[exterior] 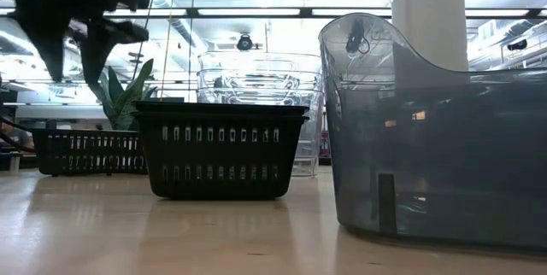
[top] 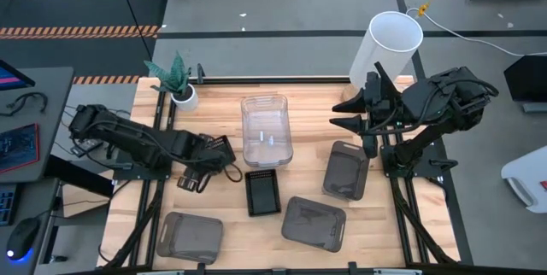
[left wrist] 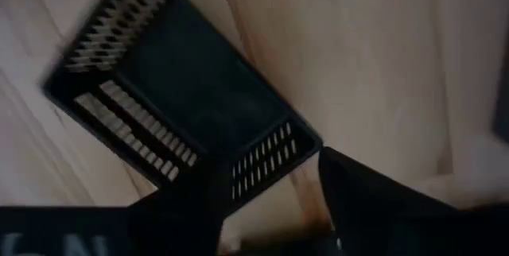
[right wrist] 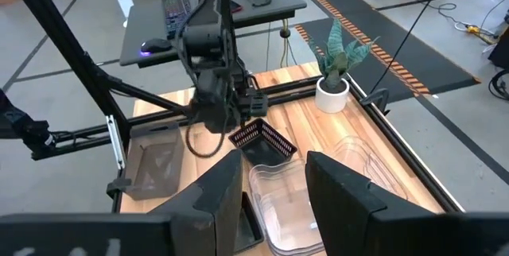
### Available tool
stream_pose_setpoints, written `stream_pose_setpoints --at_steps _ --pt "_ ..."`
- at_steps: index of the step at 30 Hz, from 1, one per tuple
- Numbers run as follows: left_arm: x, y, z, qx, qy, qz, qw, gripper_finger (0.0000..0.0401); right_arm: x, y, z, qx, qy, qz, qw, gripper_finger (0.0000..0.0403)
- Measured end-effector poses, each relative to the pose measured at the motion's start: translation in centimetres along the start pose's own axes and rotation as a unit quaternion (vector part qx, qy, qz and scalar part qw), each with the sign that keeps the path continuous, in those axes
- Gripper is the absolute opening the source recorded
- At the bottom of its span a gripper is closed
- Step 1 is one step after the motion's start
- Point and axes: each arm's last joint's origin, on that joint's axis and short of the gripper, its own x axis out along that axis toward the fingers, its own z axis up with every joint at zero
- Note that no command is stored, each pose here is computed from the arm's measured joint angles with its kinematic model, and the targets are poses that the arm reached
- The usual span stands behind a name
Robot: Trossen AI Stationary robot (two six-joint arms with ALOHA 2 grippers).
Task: Stack baskets by color
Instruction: Stack the left black bin on the black bins
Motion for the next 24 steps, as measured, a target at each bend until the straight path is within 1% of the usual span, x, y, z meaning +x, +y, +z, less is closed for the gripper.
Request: stream_pose_setpoints --at_steps 2,4,8,12,17,21,24 --pt "1.1 -0.1 0.0 0.017 0.024 -0.010 1.000 0.0219 0.0 0.0 0.0 0.002 -0.001 0.000 1.000 0.0145" --pt "2.1 -0.3 0.0 0.034 0.049 -0.015 0.998 0.0232 0.0 0.0 0.0 0.002 -0.001 0.000 1.000 0.0145" --pt "3.4 -0.4 0.2 0.048 0.081 -0.022 0.995 0.0239 0.1 0.1 0.0 0.001 0.000 0.000 1.000 0.0145" --pt "4.6 -0.5 -0.2 0.063 0.108 -0.028 0.992 0.0231 0.1 0.1 0.0 0.000 0.000 0.000 1.000 0.0145" --pt "6.3 -0.9 -1.5 0.067 0.146 -0.033 0.986 0.0218 0.1 0.0 0.0 0.000 0.000 0.000 1.000 0.0145" --pt "7.0 -0.9 -2.2 0.074 0.167 -0.008 0.983 0.0207 0.1 0.1 0.0 0.000 0.000 0.000 1.000 0.0145" --pt "7.3 -0.8 -2.1 0.079 0.156 0.009 0.985 0.0194 0.1 0.0 0.0 0.000 0.000 0.000 1.000 0.0145"
